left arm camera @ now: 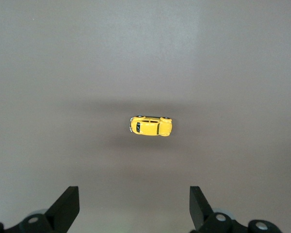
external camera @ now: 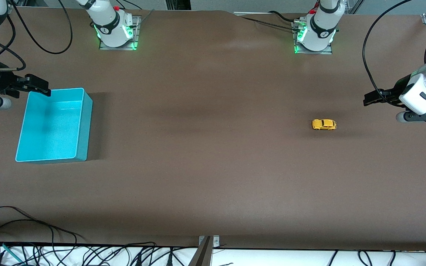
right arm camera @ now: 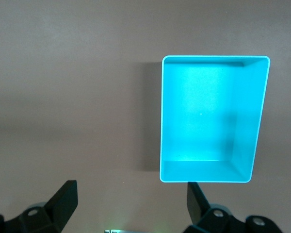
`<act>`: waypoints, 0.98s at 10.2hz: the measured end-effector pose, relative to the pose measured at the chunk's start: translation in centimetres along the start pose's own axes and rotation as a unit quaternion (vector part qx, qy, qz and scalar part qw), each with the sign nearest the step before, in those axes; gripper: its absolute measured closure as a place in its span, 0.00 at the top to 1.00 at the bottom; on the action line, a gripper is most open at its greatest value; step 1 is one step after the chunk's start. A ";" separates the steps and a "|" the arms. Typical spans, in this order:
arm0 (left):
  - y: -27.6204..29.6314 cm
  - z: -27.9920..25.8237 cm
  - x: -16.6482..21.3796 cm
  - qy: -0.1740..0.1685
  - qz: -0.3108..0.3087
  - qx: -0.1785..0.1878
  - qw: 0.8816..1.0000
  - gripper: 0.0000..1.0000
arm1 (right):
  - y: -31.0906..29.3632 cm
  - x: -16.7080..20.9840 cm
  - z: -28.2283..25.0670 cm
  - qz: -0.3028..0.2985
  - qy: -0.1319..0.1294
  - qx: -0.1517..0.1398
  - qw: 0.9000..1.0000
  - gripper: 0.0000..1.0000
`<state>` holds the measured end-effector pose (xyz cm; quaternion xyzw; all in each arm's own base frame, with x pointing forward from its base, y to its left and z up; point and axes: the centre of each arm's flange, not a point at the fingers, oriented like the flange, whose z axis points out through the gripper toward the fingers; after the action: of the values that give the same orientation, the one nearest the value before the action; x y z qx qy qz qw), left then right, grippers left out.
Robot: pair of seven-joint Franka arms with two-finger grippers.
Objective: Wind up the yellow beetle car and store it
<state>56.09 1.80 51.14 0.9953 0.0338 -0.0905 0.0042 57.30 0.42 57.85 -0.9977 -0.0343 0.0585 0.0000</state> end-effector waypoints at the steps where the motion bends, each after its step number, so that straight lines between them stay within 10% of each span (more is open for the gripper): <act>1: 0.0 0.0 0.0 0.000 0.000 0.000 1.000 1.00 | 0.0 0.0 0.0 0.000 0.000 0.000 1.000 1.00; 10: 0.0 0.1 0.1 -0.001 -0.001 0.000 1.000 1.00 | 0.3 0.1 0.0 0.002 0.002 0.000 1.000 1.00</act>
<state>56.14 1.83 51.01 0.9952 0.0347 -0.0914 0.0041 57.38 0.16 57.86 -0.9979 -0.0320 0.0566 0.0000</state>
